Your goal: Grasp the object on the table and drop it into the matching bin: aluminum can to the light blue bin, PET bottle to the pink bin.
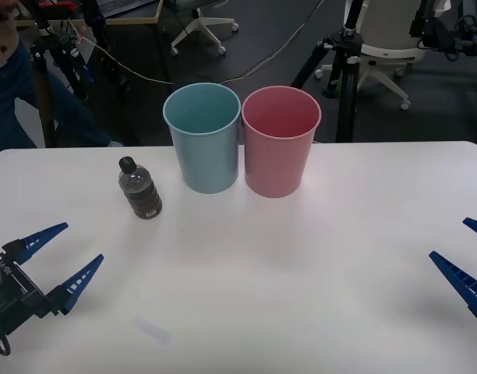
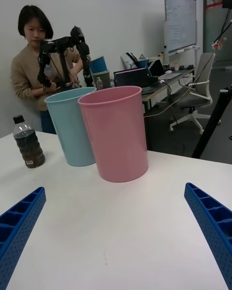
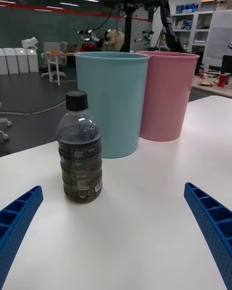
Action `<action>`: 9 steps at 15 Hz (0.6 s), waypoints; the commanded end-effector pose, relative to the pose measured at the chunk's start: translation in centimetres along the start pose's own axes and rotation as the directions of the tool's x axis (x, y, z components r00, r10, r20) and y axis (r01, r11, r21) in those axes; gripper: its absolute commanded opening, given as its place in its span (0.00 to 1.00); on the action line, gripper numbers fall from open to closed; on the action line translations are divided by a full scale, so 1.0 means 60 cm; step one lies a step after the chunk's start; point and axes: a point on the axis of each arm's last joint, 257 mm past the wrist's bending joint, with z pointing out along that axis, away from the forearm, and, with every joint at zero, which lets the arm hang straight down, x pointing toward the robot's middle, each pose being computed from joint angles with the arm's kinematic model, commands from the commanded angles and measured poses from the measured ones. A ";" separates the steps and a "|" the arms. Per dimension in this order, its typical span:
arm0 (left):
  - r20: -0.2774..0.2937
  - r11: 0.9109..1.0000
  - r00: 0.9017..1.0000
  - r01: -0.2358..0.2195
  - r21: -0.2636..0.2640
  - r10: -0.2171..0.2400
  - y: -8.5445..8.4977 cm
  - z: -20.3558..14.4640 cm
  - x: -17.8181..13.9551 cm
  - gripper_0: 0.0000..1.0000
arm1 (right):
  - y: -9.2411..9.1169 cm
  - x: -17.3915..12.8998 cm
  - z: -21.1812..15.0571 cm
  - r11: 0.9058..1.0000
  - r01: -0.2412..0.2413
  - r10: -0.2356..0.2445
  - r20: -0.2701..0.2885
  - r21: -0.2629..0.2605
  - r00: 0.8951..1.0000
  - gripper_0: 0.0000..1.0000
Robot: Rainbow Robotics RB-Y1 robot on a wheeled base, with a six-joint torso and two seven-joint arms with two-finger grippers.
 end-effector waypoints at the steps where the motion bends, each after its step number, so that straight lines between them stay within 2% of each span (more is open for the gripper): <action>1: 0.004 1.000 1.000 -0.028 0.012 0.028 -0.001 0.020 0.008 1.00 | 0.000 0.000 0.000 1.000 0.000 0.000 0.000 0.000 1.000 1.00; 6: 0.007 0.999 0.999 -0.033 0.019 0.033 0.005 0.048 0.020 1.00 | 0.000 0.000 0.000 1.000 0.000 0.000 0.000 0.000 1.000 1.00; 8: 0.004 0.999 0.999 -0.034 0.012 0.034 0.015 0.058 0.031 1.00 | 0.000 0.000 0.000 1.000 0.000 0.000 0.000 0.000 1.000 1.00; 9: 0.003 0.999 0.999 -0.052 0.008 0.052 0.020 0.063 0.034 1.00 | 0.000 0.000 0.000 1.000 0.000 0.000 0.000 0.000 1.000 1.00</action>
